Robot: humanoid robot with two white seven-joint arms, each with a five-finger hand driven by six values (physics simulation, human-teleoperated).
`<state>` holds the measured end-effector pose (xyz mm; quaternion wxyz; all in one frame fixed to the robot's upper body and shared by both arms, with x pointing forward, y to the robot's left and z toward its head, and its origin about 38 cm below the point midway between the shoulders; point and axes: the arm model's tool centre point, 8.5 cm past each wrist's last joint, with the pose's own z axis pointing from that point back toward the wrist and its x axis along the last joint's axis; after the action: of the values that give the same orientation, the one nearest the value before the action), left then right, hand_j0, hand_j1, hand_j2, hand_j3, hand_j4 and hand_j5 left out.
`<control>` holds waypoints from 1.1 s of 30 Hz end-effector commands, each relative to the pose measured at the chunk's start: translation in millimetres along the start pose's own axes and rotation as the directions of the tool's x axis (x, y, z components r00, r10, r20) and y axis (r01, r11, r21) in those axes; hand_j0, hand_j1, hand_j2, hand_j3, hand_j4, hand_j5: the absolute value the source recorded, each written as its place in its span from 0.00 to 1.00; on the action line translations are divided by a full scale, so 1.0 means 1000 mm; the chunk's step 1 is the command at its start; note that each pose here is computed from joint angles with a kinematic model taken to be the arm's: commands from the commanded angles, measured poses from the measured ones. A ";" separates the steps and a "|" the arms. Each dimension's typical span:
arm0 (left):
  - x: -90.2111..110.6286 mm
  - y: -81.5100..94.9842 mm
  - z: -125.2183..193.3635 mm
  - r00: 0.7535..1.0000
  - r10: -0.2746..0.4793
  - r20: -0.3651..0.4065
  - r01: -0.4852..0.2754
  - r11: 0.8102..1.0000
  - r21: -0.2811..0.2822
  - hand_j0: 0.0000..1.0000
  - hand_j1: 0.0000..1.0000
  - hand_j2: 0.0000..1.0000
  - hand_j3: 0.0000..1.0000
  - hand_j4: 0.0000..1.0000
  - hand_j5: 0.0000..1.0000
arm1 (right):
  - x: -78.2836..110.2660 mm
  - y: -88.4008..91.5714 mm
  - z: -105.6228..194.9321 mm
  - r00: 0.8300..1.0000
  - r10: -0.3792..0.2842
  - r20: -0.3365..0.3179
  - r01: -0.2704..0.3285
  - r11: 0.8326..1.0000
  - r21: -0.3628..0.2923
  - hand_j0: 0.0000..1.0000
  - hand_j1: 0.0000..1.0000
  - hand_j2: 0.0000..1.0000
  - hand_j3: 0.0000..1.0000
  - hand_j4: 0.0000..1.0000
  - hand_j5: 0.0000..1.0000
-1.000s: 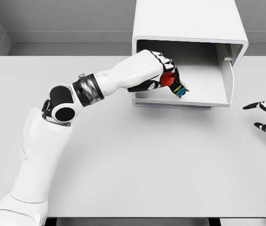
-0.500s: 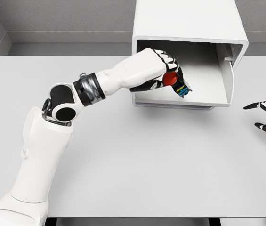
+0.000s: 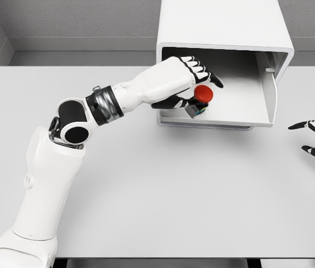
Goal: Slide open multi-storey tabletop storage cabinets and put open load switch and slide close multi-storey tabletop storage cabinets
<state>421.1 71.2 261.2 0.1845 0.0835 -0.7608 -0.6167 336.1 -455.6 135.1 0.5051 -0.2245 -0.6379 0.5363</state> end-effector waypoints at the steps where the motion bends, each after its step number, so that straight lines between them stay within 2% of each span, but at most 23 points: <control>1: 0.000 0.000 0.000 1.000 0.007 0.000 -0.007 1.000 0.005 0.77 0.77 0.77 0.77 0.77 0.77 | 0.000 -0.001 0.000 1.000 -0.004 0.000 0.004 1.000 -0.004 0.70 0.70 0.70 0.70 0.70 0.70; 7: 0.000 0.001 0.000 1.000 0.005 0.001 -0.005 1.000 0.006 0.79 0.79 0.79 0.79 0.79 0.79 | 0.000 -0.001 0.000 1.000 -0.004 0.000 0.004 1.000 -0.004 0.70 0.70 0.70 0.70 0.70 0.70; 11: 0.012 0.011 0.001 0.999 -0.019 0.029 0.018 0.999 0.036 1.00 1.00 1.00 1.00 1.00 1.00 | 0.001 -0.002 0.000 1.000 -0.003 0.004 0.003 1.000 -0.005 0.70 0.70 0.70 0.70 0.70 0.70; 15: 0.034 0.022 0.007 0.996 -0.064 0.063 0.059 0.995 0.081 1.00 1.00 1.00 1.00 1.00 1.00 | 0.001 -0.001 0.000 1.000 -0.004 0.002 0.004 1.000 -0.004 0.70 0.70 0.70 0.70 0.70 0.70; 16: 0.036 0.023 0.007 0.995 -0.069 0.066 0.063 0.994 0.086 1.00 1.00 1.00 1.00 1.00 1.00 | 0.001 0.000 0.000 1.000 -0.004 0.004 0.004 1.000 -0.002 0.73 0.73 0.73 0.73 0.73 0.73; 18: 0.037 0.024 0.008 0.996 -0.054 0.077 0.046 0.994 0.099 1.00 1.00 1.00 1.00 1.00 1.00 | 0.003 0.003 0.001 1.000 -0.007 0.009 0.007 1.000 0.004 0.73 0.73 0.73 0.73 0.73 0.73; 21: 0.049 0.038 0.013 0.988 -0.024 0.150 -0.002 0.986 0.165 1.00 1.00 1.00 1.00 1.00 1.00 | 0.003 0.009 0.004 1.000 -0.015 0.005 0.015 1.000 0.015 0.65 0.65 0.65 0.65 0.65 0.65; 24: 0.034 0.048 0.053 0.985 0.011 0.172 -0.035 0.990 0.139 1.00 1.00 1.00 1.00 1.00 1.00 | 0.012 0.010 0.003 1.000 -0.010 0.029 0.009 1.000 0.017 0.63 0.63 0.63 0.63 0.63 0.63; 27: 0.014 0.052 0.097 0.991 0.053 0.124 -0.067 0.991 0.114 1.00 1.00 1.00 1.00 1.00 1.00 | 0.021 0.012 0.001 0.998 -0.010 0.057 0.008 1.000 0.020 0.60 0.60 0.60 0.60 0.60 0.60; 30: -0.003 0.053 0.140 0.998 0.058 0.019 -0.060 0.992 0.107 1.00 1.00 1.00 1.00 1.00 1.00 | 0.025 0.012 0.000 0.998 -0.009 0.069 0.008 1.000 0.019 0.60 0.60 0.60 0.60 0.60 0.60; 31: -0.008 0.052 0.159 0.997 0.072 -0.019 -0.070 0.992 0.107 1.00 1.00 1.00 1.00 1.00 1.00 | 0.032 0.015 -0.004 0.996 -0.017 0.090 0.016 1.000 0.012 0.60 0.60 0.60 0.60 0.60 0.60; 33: -0.019 0.052 0.202 0.988 0.077 -0.134 -0.061 0.991 0.118 1.00 1.00 1.00 1.00 1.00 1.00 | 0.043 0.021 -0.006 0.993 -0.032 0.117 0.031 0.999 0.012 0.60 0.60 0.60 0.60 0.60 0.60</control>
<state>360.9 237.9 241.7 0.2599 0.0620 -0.7776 -0.5692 317.4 -420.4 127.3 0.4865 -0.1858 -0.6543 0.5483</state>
